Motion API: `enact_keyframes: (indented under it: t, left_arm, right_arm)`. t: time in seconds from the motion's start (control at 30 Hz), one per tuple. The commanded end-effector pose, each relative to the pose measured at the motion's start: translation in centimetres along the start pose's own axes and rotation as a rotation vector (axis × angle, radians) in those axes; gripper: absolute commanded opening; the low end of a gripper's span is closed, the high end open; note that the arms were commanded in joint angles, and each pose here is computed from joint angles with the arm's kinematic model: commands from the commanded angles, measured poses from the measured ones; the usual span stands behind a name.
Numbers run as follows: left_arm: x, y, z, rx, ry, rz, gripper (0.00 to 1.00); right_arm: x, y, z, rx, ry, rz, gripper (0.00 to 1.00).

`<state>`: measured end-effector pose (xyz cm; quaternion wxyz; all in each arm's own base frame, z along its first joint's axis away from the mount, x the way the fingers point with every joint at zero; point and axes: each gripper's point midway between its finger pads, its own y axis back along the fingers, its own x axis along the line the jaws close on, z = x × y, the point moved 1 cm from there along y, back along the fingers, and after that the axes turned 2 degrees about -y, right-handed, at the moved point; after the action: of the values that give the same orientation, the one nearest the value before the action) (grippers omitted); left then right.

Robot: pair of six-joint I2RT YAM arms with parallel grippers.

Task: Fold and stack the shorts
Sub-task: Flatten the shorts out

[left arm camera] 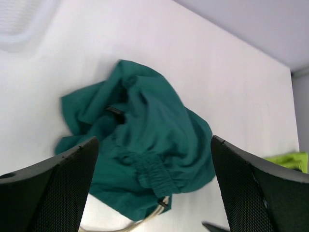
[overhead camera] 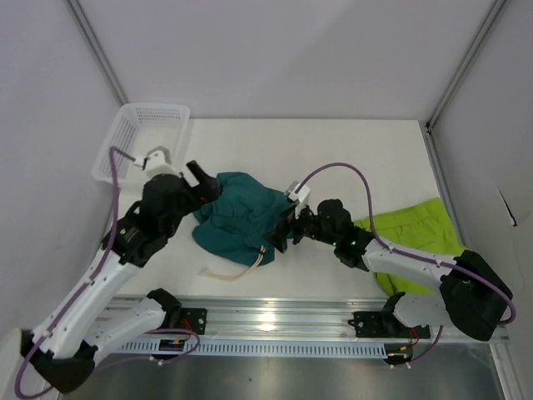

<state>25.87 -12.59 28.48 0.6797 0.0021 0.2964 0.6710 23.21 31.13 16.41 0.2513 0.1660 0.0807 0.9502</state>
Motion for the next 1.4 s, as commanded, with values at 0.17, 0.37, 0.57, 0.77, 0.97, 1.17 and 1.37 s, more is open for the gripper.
enact_keyframes:
  t: [0.17,0.37,0.57,0.77,0.97,1.17,1.37]
  left_arm:
    - [6.4,2.6,-0.3,-0.046,0.098,0.019,0.99]
    - [8.0,2.5,-1.1,-0.009,0.04,0.092,0.99]
    - [8.9,3.6,-0.6,-0.046,-0.013,0.113,0.99]
    - [10.0,5.1,0.5,-0.099,-0.068,0.146,0.99]
    - [10.9,5.1,0.2,-0.102,-0.116,0.176,0.99]
    - [10.5,4.7,-0.3,-0.088,-0.132,0.144,0.99]
    - [10.3,4.6,-0.6,-0.077,-0.14,0.127,0.99]
  right_arm:
    - [6.0,-4.5,1.9,0.058,0.247,-0.026,0.99]
    - [5.8,-9.3,-0.8,0.223,0.358,-0.162,1.0]
    - [1.9,-10.6,-4.6,0.345,0.366,-0.306,1.0]
    - [-2.7,-9.0,-7.0,0.415,0.384,-0.547,1.0]
    - [-5.6,-8.1,-7.9,0.435,0.308,-0.686,0.34]
    - [-4.5,-7.6,-4.1,0.322,0.23,-0.692,0.0]
    - [-4.6,-5.1,0.7,0.222,0.176,-0.725,0.0]
